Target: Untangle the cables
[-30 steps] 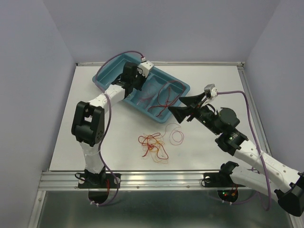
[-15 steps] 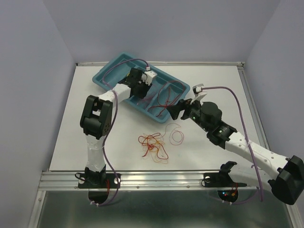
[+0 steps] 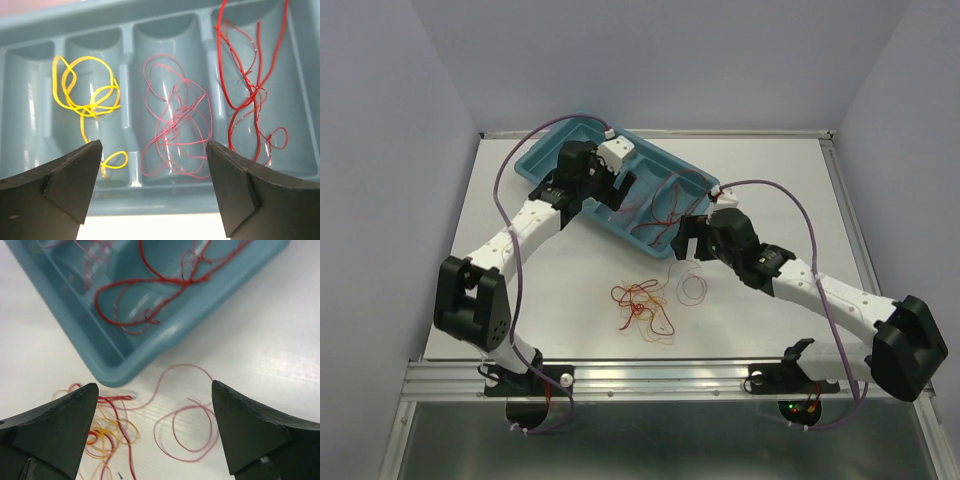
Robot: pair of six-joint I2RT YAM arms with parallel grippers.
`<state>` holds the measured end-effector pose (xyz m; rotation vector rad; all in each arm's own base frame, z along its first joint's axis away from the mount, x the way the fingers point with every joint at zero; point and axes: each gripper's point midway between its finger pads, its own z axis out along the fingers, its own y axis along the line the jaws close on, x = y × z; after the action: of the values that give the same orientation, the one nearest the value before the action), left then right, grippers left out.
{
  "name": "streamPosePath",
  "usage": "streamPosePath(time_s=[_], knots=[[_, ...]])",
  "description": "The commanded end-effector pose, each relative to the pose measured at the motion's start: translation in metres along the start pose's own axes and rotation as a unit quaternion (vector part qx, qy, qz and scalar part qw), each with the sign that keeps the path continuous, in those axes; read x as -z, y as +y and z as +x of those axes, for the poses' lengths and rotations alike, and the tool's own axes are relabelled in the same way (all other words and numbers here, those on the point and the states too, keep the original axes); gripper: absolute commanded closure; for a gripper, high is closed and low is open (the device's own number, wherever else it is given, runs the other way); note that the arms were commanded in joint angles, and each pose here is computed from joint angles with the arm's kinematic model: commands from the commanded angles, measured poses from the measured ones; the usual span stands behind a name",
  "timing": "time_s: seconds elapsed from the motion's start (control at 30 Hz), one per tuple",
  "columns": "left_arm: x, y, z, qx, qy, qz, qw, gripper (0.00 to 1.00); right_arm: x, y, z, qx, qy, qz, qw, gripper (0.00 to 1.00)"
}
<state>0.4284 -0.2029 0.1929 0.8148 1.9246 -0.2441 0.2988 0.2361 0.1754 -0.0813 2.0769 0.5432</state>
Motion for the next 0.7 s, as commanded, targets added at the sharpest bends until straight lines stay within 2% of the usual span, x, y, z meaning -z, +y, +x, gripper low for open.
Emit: streamPosePath(time_s=[0.0,0.13,0.27,0.37,0.53,0.67], knots=[[0.032,-0.007,-0.026,-0.016,-0.063,0.003,0.998,0.01,-0.002,-0.025,0.05,-0.02,0.068,0.044,0.997,0.0],[0.053,-0.016,-0.022,-0.016,-0.082,0.008,0.996,0.01,-0.005,-0.03,0.069,-0.051,0.088,0.059,0.993,0.0],[0.077,-0.021,-0.034,-0.02,-0.141,0.001,0.99,0.01,-0.013,-0.047,0.078,-0.085,0.08,0.113,0.987,0.0],[0.087,-0.024,-0.032,-0.021,-0.16,-0.003,0.987,0.01,-0.02,-0.053,0.091,-0.116,0.085,0.143,0.979,0.0],[0.084,-0.029,-0.017,-0.022,-0.155,0.003,0.988,0.01,-0.031,-0.061,0.094,-0.153,0.062,0.208,0.964,0.0],[0.077,-0.031,-0.006,-0.021,-0.145,0.006,0.989,0.01,-0.031,-0.06,0.115,-0.144,0.088,0.288,0.943,0.0]])
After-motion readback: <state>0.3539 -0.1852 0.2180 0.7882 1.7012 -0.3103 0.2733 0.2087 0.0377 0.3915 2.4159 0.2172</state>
